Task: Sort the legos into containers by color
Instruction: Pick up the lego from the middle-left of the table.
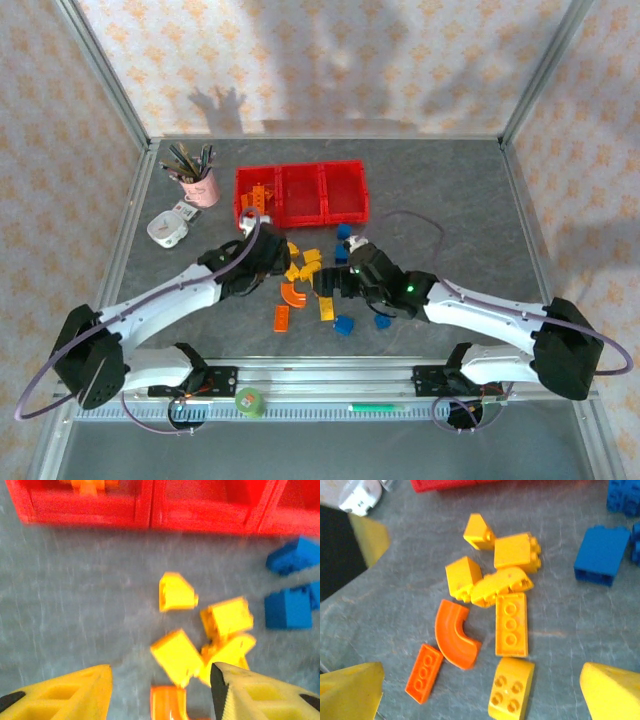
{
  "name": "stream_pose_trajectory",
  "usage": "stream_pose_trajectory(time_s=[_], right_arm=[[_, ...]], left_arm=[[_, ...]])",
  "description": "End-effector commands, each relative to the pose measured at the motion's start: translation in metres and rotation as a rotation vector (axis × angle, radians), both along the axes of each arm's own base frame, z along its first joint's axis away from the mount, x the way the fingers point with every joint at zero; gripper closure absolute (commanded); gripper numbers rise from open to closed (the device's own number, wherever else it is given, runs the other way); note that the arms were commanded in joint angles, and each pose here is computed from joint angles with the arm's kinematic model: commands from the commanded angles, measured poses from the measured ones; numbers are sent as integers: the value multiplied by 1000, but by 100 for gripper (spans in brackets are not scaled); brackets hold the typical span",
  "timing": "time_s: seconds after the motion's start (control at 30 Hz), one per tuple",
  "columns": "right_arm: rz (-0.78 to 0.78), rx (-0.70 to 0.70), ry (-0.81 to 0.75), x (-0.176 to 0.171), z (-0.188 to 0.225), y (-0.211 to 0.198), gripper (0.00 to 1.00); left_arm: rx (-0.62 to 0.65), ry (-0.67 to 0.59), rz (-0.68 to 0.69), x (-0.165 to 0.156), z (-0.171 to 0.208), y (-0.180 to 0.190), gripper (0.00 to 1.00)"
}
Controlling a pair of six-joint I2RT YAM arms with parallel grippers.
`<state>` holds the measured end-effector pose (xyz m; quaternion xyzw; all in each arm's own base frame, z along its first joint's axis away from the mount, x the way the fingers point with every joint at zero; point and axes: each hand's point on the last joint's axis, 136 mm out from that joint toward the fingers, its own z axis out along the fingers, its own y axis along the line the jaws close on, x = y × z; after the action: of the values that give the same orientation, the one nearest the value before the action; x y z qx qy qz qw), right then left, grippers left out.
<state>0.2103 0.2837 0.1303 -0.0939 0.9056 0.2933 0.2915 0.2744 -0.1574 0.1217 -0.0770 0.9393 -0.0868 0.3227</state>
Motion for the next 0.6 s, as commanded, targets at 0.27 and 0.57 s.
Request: stream_pose_trajectory(time_s=[0.27,0.57], right_arm=[[-44,-7,47,-28,-30,-16,0],[-80,3,39,-29,-36,-27,0]], left_arm=[[-25,158,-48,-86,-51,-16,38],[53,217,-76,-96,-84,-23,35]])
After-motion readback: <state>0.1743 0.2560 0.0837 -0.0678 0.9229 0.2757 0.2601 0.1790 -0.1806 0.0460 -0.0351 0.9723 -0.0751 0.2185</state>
